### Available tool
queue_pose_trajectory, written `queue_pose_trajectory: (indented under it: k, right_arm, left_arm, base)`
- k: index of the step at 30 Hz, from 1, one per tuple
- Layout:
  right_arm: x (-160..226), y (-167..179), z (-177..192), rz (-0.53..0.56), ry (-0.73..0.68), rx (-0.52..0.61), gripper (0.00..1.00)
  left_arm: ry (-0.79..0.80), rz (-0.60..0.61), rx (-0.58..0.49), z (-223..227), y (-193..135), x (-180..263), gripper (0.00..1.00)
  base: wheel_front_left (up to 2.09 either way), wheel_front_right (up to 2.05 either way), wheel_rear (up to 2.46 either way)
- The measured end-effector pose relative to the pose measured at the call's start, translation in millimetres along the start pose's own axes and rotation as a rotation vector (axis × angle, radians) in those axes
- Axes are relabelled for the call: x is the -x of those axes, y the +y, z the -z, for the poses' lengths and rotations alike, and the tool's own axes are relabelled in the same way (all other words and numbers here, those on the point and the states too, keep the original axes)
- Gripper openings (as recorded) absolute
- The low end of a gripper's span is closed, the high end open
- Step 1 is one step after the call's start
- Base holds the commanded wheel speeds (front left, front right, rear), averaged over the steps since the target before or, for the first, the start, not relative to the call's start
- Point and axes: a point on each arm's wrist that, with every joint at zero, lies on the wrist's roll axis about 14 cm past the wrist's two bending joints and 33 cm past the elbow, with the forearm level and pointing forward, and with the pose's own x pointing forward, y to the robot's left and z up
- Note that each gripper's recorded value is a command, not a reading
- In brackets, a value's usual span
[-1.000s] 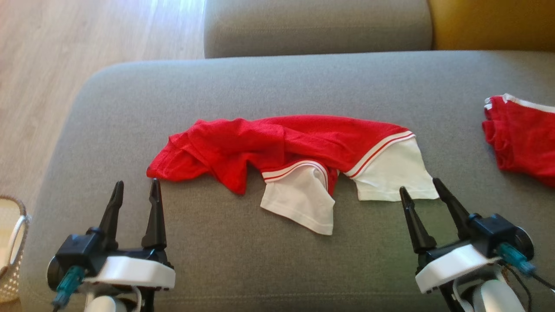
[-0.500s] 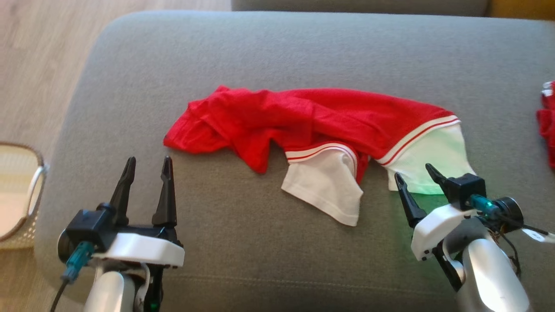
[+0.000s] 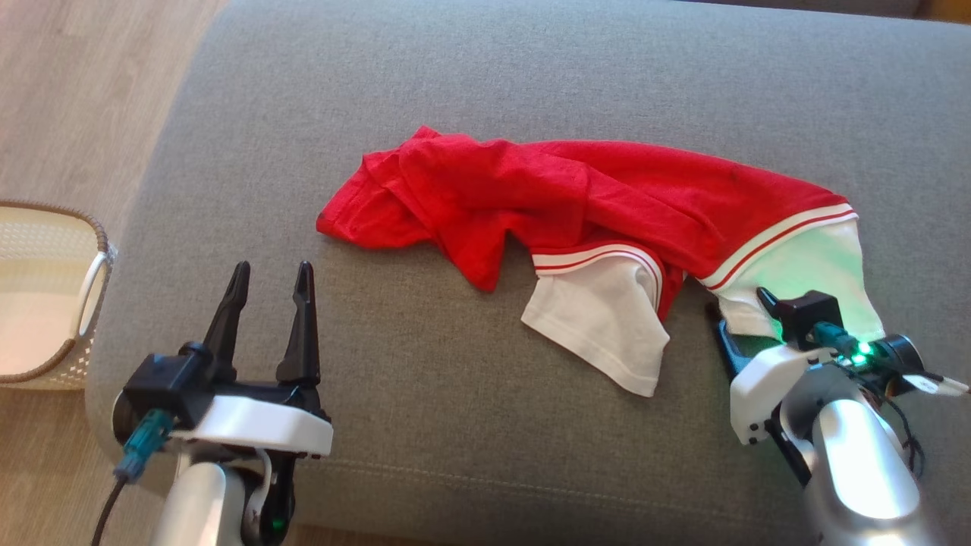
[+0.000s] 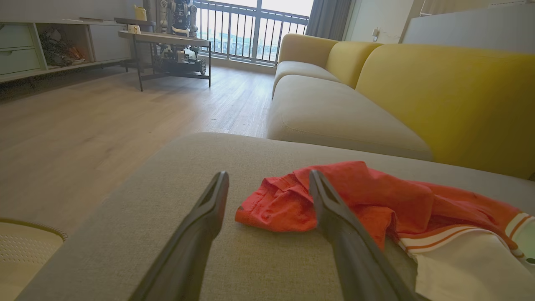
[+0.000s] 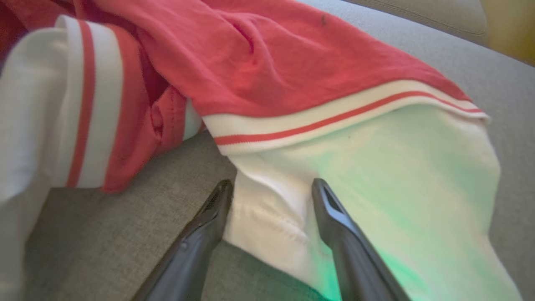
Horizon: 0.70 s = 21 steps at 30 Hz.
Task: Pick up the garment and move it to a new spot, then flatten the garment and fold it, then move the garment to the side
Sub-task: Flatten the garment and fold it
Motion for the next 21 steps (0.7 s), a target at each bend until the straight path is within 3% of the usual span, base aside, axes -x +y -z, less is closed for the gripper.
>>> queue_pose_trajectory:
  k: [9,21]
  right_arm:
    - [6.5,-22.3,-26.8,0.069,-0.118,-0.013,0.00]
    - [36.8,-53.6,-146.9,0.171,-0.447,0.049,0.00]
  left_arm:
    - [-0.015,0.005,0.004,-4.8,-1.5,2.0,1.00]
    - [-0.045,0.043,0.033,-14.1,-15.0,11.9,1.00]
  base:
    - [0.00,0.00,0.00]
    - [0.00,0.00,0.00]
